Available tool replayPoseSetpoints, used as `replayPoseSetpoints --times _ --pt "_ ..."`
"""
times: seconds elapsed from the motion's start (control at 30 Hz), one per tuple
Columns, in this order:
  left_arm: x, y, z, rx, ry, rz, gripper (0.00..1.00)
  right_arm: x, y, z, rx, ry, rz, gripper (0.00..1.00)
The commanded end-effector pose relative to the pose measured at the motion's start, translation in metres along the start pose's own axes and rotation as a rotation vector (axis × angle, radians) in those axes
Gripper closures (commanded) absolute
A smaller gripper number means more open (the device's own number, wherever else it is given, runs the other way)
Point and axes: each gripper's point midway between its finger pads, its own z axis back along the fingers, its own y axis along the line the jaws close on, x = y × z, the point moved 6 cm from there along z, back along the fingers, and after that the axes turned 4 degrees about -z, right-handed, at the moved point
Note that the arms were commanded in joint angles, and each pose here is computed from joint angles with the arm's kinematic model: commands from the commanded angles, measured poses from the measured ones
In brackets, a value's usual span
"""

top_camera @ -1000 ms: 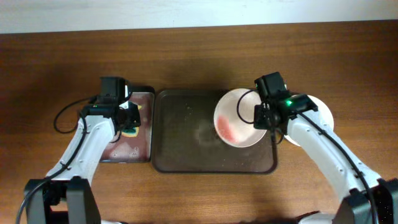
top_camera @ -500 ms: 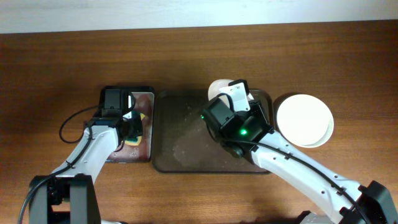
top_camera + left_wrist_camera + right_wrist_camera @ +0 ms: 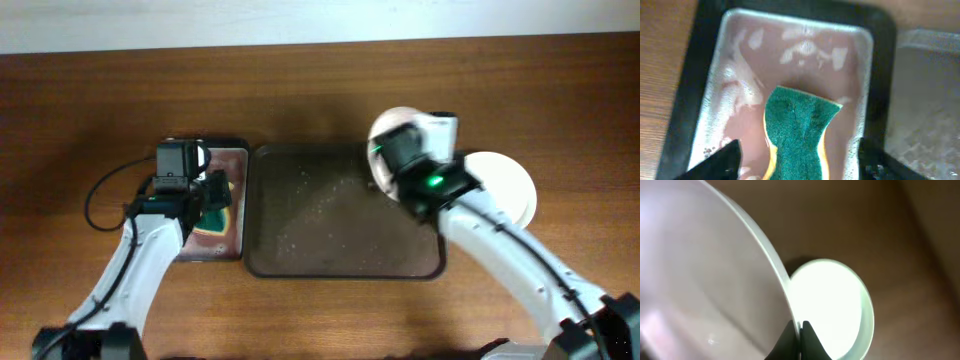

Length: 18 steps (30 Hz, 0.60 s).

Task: Clean dirty plates on tray and stack at the side
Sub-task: 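Lift the plate with the right gripper and place it on the right stack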

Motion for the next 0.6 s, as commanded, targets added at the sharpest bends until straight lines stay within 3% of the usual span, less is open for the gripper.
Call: replayPoseSetpoints --times 0.0,0.23,0.43,0.47,0.5,0.57 --pt "0.002 0.003 0.008 0.008 -0.015 0.0 0.19 0.008 -0.034 -0.022 0.174 0.195 -0.287 0.96" --pt "0.001 0.003 0.008 0.008 -0.011 0.0 0.18 -0.026 -0.162 -0.075 0.08 0.507 -0.703 0.96" --pt "0.001 0.003 0.008 0.008 -0.01 -0.001 0.18 -0.055 -0.189 -0.095 -0.011 0.637 -0.773 0.96" --pt "0.001 0.003 0.008 0.008 -0.01 -0.001 0.18 -0.058 -0.187 -0.097 -0.013 0.658 -0.77 0.9" --pt "0.0 0.003 0.008 0.009 -0.007 -0.001 0.18 -0.059 -0.182 -0.1 0.02 0.679 -0.778 0.49" --pt "0.0 0.003 0.008 0.009 -0.007 -0.001 0.18 -0.055 -0.17 -0.101 0.155 0.69 -0.727 0.46"
